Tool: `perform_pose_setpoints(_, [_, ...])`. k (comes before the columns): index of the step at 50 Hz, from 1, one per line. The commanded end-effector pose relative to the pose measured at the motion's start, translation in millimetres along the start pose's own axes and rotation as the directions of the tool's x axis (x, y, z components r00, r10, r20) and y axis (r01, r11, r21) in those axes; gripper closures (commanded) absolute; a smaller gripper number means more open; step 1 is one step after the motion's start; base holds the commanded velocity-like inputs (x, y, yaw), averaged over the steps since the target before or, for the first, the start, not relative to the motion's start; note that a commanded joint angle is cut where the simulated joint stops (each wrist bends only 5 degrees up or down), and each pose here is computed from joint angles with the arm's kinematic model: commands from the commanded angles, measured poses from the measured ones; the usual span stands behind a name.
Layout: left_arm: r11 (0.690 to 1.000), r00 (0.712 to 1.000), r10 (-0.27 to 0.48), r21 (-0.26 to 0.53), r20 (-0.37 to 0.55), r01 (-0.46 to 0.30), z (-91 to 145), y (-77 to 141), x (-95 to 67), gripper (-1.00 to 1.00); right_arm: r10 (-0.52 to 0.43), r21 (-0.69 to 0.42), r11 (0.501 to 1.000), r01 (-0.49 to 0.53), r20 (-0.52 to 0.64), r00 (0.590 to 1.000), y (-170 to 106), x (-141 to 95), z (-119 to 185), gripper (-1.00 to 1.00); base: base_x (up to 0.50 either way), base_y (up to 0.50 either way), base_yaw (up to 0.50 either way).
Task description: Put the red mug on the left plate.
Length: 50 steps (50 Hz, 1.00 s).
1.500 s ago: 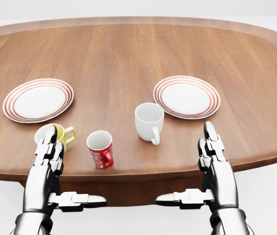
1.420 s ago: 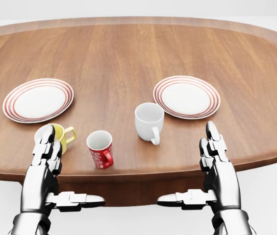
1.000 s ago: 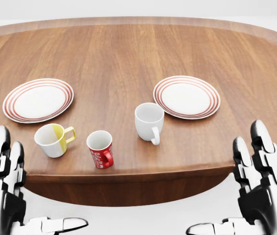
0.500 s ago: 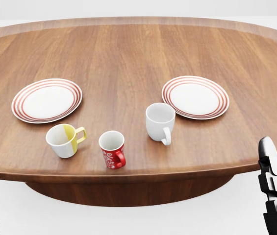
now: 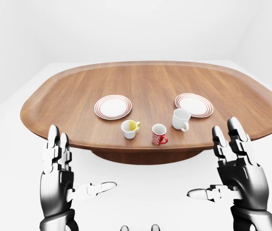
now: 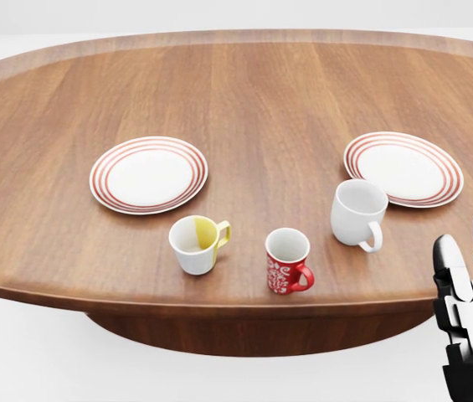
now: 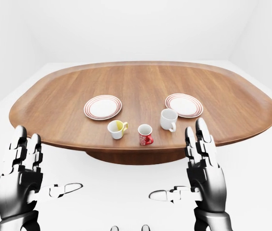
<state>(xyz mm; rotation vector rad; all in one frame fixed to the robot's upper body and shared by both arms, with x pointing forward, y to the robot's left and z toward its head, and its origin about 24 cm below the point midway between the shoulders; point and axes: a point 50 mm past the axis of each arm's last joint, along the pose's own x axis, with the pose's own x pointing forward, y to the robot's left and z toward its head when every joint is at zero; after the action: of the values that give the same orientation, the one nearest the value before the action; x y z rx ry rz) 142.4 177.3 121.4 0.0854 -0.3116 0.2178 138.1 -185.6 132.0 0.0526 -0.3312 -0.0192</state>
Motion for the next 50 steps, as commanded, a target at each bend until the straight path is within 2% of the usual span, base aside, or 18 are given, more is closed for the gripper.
perform_pose_setpoints(1, [1.000,1.000,-0.007,-0.002,0.003,0.007,0.0,-1.0,0.9,-1.00,0.011,0.000,1.000,-0.011,-0.004,1.000,2.0,0.6,-0.9,-1.00,0.05,0.50,0.00])
perform_pose_setpoints(27, [0.999,1.000,-0.022,-0.024,0.008,0.022,1.0,-1.0,1.0,-1.00,0.038,0.020,0.999,-0.038,-0.008,0.999,4.3,0.7,-4.3,-1.00,0.07,0.50,0.00])
perform_pose_setpoints(37, [0.999,1.000,-0.023,-0.023,0.006,0.023,0.7,-1.6,0.8,-1.00,0.024,0.042,0.999,-0.024,0.000,1.000,1.4,0.4,-2.4,-1.00,0.02,0.03,0.00])
perform_pose_setpoints(44, [0.999,1.000,-0.023,-0.024,0.004,0.023,0.5,-1.7,0.7,-1.00,0.033,0.018,0.999,-0.032,-0.018,0.999,4.5,1.6,-3.8,-1.00,0.00,0.00,0.00])
perform_pose_setpoints(50, [0.999,1.000,-0.023,-0.023,0.008,0.023,0.9,-1.5,1.2,-1.00,0.045,0.041,0.998,-0.044,-0.015,0.999,4.2,1.1,-3.6,-1.00,0.14,0.46,0.00])
